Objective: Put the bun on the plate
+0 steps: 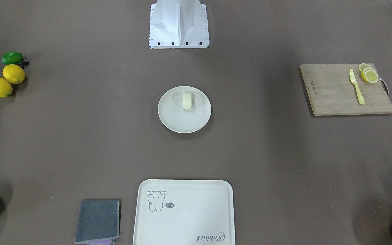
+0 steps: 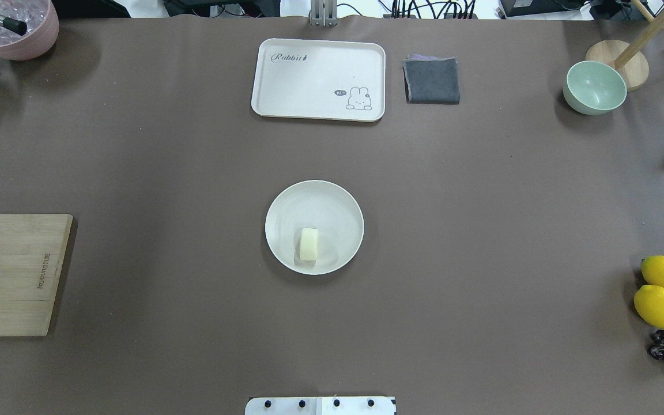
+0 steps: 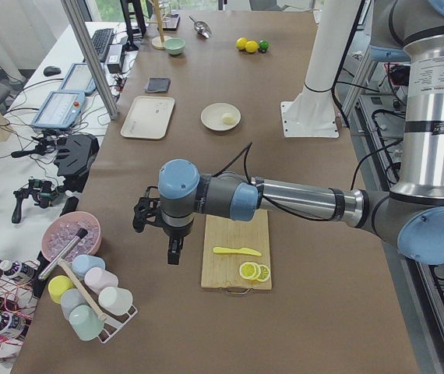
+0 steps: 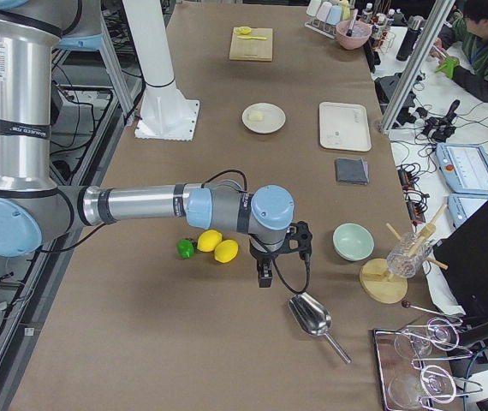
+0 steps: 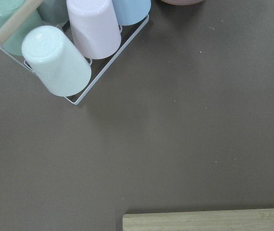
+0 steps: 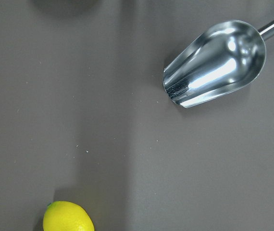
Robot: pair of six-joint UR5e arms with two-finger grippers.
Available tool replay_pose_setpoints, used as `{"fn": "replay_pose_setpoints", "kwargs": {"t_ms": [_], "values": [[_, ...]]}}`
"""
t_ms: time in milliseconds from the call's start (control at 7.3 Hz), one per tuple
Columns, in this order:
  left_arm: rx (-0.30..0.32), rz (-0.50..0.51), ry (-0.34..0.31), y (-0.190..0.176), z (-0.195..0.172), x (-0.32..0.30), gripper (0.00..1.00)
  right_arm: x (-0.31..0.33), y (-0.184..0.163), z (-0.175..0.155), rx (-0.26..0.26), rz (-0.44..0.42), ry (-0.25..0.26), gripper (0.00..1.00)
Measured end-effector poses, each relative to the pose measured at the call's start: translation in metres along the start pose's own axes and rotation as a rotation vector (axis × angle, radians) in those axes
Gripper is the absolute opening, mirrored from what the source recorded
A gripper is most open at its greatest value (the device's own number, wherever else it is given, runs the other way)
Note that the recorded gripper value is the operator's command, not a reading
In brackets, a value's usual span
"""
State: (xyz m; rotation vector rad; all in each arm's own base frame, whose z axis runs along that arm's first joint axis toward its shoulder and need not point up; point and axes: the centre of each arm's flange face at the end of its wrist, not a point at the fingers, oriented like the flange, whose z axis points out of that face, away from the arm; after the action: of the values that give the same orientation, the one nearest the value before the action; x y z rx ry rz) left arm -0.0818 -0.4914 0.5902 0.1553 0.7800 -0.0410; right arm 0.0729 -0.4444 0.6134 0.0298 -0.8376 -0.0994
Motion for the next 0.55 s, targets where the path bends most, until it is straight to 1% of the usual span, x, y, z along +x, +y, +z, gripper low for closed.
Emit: {"fn": "replay_pose_setpoints", "kwargs": {"t_ms": [548], "values": [[-0.008, -0.013, -0.002, 0.0031, 0.0036, -0.0035, 0.98, -0.0026, -0.0008, -0.0021, 0.006, -0.007, -0.003, 1.00]]}}
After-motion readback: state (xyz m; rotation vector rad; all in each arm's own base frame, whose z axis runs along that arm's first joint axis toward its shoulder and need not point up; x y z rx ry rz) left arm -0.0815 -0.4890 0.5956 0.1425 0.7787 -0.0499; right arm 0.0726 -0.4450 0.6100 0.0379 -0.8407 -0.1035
